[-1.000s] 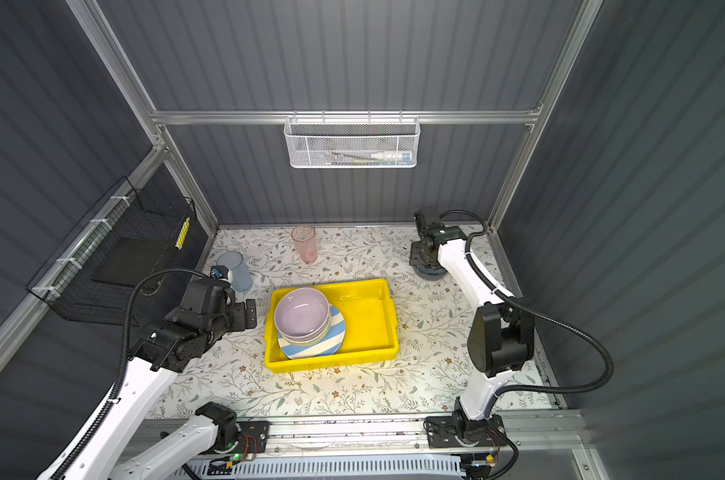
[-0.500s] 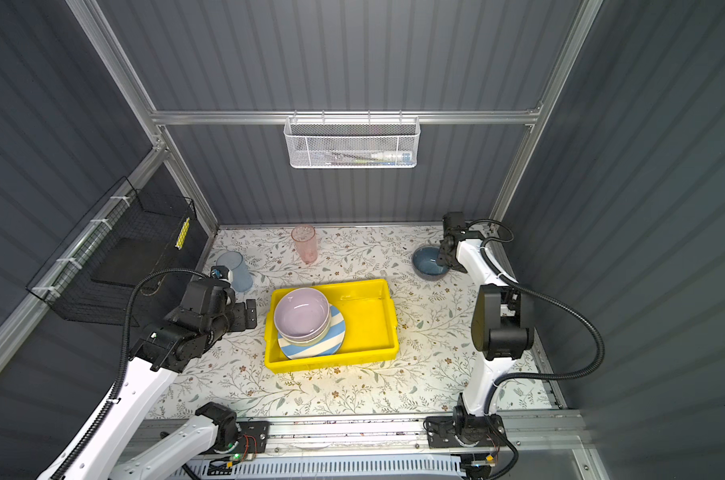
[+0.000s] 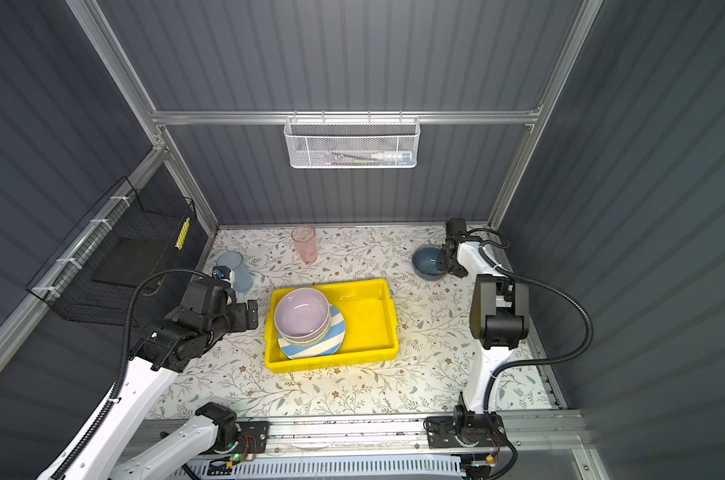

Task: Place the mixed dishes into the plastic bin
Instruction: 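Close the right gripper on the dark blue bowl's rim and lift it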

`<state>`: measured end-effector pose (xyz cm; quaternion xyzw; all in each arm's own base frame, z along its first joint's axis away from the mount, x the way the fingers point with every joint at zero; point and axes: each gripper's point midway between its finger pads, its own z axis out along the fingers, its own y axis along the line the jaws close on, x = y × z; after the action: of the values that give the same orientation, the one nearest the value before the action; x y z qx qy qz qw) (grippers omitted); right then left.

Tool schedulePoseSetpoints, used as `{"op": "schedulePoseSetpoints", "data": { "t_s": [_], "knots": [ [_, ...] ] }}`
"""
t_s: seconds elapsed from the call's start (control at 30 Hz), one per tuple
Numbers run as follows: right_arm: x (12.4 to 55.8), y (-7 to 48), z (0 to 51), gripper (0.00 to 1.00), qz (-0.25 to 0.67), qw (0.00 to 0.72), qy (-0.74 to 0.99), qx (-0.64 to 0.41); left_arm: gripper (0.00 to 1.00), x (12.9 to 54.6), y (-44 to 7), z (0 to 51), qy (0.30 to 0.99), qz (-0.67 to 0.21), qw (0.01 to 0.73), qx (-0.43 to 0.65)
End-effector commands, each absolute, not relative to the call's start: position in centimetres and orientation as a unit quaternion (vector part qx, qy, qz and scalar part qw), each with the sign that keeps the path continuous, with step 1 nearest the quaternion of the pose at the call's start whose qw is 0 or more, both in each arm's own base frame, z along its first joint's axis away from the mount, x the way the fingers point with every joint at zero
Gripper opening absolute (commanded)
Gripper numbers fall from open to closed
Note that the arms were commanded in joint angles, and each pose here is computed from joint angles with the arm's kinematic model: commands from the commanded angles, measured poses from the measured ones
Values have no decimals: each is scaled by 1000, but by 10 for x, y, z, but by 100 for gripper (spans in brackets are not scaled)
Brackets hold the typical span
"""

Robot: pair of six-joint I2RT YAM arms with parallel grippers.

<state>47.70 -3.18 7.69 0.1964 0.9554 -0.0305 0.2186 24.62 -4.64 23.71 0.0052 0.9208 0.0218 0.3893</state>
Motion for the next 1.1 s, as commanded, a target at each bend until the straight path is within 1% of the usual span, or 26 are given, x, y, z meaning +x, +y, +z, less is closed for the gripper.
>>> {"op": "schedulePoseSetpoints", "data": {
  "t_s": [0.0, 0.27, 0.6, 0.83, 1.07],
  "knots": [
    [483, -30, 74, 42, -13, 217, 954, 205, 96, 243, -46, 234, 923, 18, 385, 9],
    [484, -24, 60, 32, 5, 204, 957, 208, 96, 244, -47, 231, 924, 19, 382, 9],
    [481, -22, 62, 11, 17, 207, 954, 215, 97, 245, -48, 229, 925, 20, 379, 11],
    [476, -16, 79, 4, 36, 214, 951, 219, 97, 245, -50, 229, 926, 16, 376, 16],
    [476, -1, 112, 2, 77, 237, 947, 202, 97, 245, -50, 228, 926, 13, 377, 13]
  ]
}}
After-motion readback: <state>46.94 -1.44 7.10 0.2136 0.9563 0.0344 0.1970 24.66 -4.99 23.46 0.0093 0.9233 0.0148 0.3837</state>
